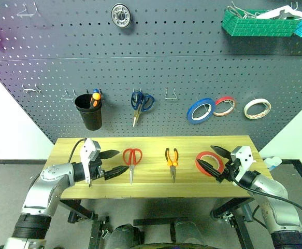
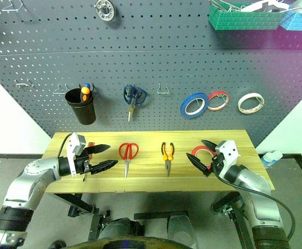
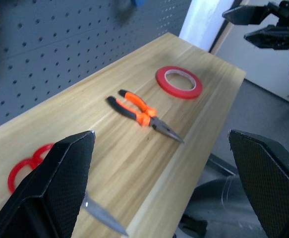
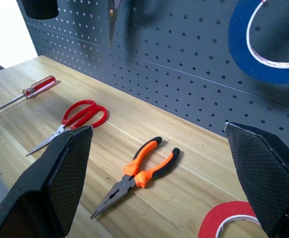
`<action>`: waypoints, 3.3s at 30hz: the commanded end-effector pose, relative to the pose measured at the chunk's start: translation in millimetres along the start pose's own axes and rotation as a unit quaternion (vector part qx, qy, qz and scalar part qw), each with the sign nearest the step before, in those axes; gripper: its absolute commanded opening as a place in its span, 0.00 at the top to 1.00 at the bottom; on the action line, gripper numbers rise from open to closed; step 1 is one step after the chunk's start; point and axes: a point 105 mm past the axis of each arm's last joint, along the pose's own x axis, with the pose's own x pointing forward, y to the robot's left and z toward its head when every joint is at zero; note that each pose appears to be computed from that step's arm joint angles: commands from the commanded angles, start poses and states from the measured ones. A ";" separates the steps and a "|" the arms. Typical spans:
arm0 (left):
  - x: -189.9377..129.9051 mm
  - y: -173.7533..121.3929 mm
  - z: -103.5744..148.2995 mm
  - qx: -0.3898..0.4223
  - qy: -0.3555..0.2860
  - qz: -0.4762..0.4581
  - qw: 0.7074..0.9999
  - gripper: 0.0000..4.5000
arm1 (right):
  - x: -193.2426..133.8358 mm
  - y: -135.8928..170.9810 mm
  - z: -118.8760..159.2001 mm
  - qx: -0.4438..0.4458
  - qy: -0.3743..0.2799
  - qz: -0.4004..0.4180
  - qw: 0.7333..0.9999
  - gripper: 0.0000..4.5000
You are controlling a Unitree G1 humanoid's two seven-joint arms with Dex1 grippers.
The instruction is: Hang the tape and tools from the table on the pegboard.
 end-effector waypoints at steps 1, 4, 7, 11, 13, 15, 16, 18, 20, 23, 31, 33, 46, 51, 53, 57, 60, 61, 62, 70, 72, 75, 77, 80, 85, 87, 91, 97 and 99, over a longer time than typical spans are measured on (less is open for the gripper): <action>-18.0 -1.5 18.8 0.038 -0.028 0.012 0.999 0.00 | 3.3 -0.7 21.9 -0.023 -0.025 0.003 0.999 0.01; -28.7 -9.1 17.1 0.040 -0.025 0.011 0.999 0.00 | 4.3 1.1 22.3 -0.023 -0.024 0.004 0.999 0.01; -38.0 -19.3 13.0 0.048 -0.022 0.004 0.999 0.00 | 5.7 2.1 21.7 -0.021 -0.023 0.005 1.000 0.01; -49.1 -31.1 6.2 0.066 -0.019 -0.010 0.998 0.00 | 6.0 1.0 19.8 -0.020 -0.021 0.007 1.000 0.01; -56.3 -32.8 2.9 0.072 -0.018 -0.010 0.997 0.00 | 5.7 -1.0 19.6 -0.021 -0.021 0.007 1.000 0.01; -62.3 -30.9 4.1 0.076 -0.023 -0.006 0.997 0.00 | 5.6 -2.4 19.6 -0.021 -0.020 0.008 1.000 0.01; -64.3 -30.1 5.6 0.074 -0.027 -0.006 0.997 0.00 | 5.7 -2.7 19.6 -0.021 -0.020 0.008 1.000 0.01; -67.8 -27.4 10.0 0.082 -0.030 -0.002 0.996 0.00 | 5.9 -3.0 20.2 -0.022 -0.019 0.010 1.000 0.01; -71.5 -23.5 15.2 0.077 -0.038 -0.001 0.996 0.00 | 7.2 -6.5 22.7 -0.022 -0.018 0.001 1.000 0.01; -72.7 -19.7 18.0 0.078 -0.040 0.000 0.996 0.00 | 8.3 -11.1 19.9 -0.021 -0.005 -0.013 1.000 0.01; -80.5 -13.5 8.6 0.077 -0.045 0.004 0.996 0.00 | 8.7 -22.5 0.7 -0.032 0.083 -0.053 0.995 0.01; -83.4 -11.3 7.7 0.080 -0.045 0.005 0.996 0.00 | 10.1 -24.5 -6.5 -0.035 0.115 -0.053 0.991 0.01; -76.1 -8.4 19.8 0.087 -0.054 0.002 0.995 0.00 | 13.0 -69.6 -66.0 -0.018 0.300 -0.080 0.950 0.01; -71.8 -8.1 25.1 0.090 -0.055 0.002 0.994 0.00 | 22.8 -72.2 -66.6 -0.021 0.300 -0.069 0.951 0.01; -72.6 -7.7 25.5 0.090 -0.055 0.003 0.994 0.00 | 26.8 -68.5 -69.1 -0.023 0.299 -0.057 0.952 0.01; -77.4 -6.5 21.0 0.087 -0.055 0.005 0.995 0.00 | 31.1 -60.7 -72.7 -0.043 0.305 -0.025 0.951 0.01; -80.2 -6.8 16.1 0.086 -0.054 0.005 0.995 0.00 | 32.7 -56.8 -76.2 -0.063 0.314 -0.010 0.947 0.01; -81.4 -7.2 14.4 0.087 -0.054 0.005 0.995 0.00 | 33.0 -57.5 -77.3 -0.064 0.316 -0.013 0.946 0.01; -82.6 -7.5 13.0 0.087 -0.054 0.004 0.995 0.00 | 33.2 -57.6 -78.4 -0.058 0.319 -0.013 0.946 0.01; -101.6 -10.4 -5.2 0.084 -0.050 0.008 0.995 0.00 | 33.6 -59.9 -93.1 -0.072 0.352 -0.021 0.933 0.01; -112.3 -8.0 -13.3 0.081 -0.049 0.012 0.995 0.00 | 32.9 -60.8 -98.0 -0.079 0.362 -0.023 0.928 0.01; -122.8 -6.5 -22.1 0.081 -0.047 0.014 0.996 0.00 | 36.2 -62.1 -99.7 -0.079 0.369 -0.026 0.926 0.01; -126.5 -6.1 -25.7 0.082 -0.047 0.014 0.995 0.00 | 36.9 -62.0 -101.5 -0.088 0.377 -0.022 0.922 0.01; -124.7 -5.3 -26.3 0.086 -0.048 0.015 0.995 0.00 | 38.3 -63.0 -103.2 -0.083 0.384 -0.025 0.919 0.01; -108.7 -5.3 -18.1 0.095 -0.053 0.014 0.994 0.00 | 38.0 -60.3 -107.3 -0.073 0.391 -0.017 0.917 0.09; -107.1 -4.8 -16.2 0.095 -0.055 0.016 0.994 0.00 | 37.5 -60.6 -109.2 -0.066 0.395 -0.021 0.916 0.13; -106.2 -3.8 -14.8 0.100 -0.057 0.019 0.993 0.00 | 35.8 -61.1 -112.7 -0.068 0.404 -0.023 0.912 0.36; -106.3 -5.9 -13.3 0.106 -0.060 0.017 0.992 0.00 | 30.0 -63.4 -117.6 -0.084 0.421 -0.026 0.903 0.81; -106.5 -6.6 -12.5 0.107 -0.060 0.017 0.992 0.00 | 28.3 -63.8 -119.1 -0.102 0.429 -0.021 0.897 0.81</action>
